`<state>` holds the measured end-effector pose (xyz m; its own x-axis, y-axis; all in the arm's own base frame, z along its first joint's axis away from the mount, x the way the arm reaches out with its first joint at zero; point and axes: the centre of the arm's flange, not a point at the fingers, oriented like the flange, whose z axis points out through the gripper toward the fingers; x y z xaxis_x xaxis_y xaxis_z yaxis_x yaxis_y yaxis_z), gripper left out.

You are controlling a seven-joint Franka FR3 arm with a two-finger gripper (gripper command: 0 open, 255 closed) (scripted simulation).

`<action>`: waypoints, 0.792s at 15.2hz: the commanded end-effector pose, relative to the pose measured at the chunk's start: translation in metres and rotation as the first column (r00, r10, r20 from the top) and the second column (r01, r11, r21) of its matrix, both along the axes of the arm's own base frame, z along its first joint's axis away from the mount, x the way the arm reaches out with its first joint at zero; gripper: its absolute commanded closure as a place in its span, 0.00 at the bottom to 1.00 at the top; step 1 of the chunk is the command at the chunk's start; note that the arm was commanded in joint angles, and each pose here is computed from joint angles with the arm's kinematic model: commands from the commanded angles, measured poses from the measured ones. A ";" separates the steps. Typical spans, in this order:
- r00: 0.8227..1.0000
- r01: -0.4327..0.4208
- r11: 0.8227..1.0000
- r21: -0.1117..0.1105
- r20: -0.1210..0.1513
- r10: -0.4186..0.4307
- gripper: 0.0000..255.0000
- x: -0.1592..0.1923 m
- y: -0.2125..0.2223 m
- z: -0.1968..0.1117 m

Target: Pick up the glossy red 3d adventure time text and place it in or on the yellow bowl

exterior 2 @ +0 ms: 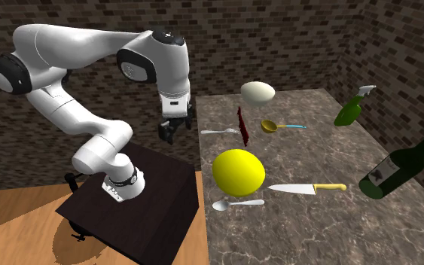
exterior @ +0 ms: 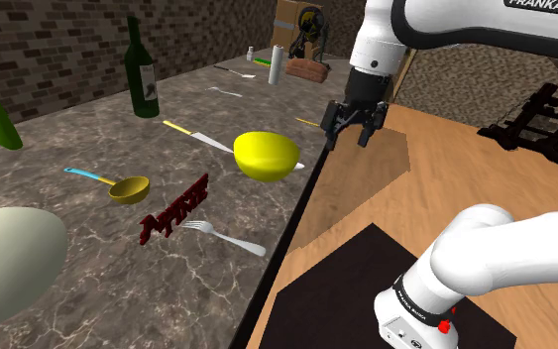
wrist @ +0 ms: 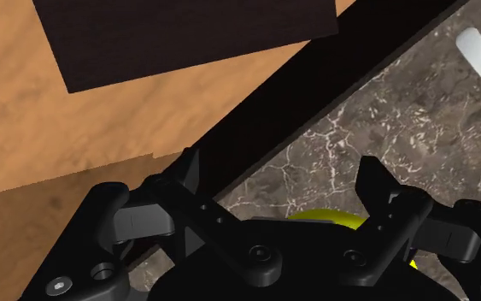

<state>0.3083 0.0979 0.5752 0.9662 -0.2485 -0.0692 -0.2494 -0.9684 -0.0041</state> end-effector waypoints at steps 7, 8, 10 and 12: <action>0.975 0.222 0.975 -0.008 0.006 -0.222 0.00 0.017 0.097 -0.034; 0.969 0.248 0.969 -0.009 0.006 -0.248 0.00 0.021 0.108 -0.038; 0.954 0.300 0.954 -0.011 0.008 -0.300 0.00 0.029 0.132 -0.046; 0.936 0.352 0.936 -0.013 0.010 -0.352 0.00 0.039 0.155 -0.054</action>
<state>0.3422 0.2397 0.5245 0.8351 -0.5472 -0.0561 -0.5478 -0.8366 0.0066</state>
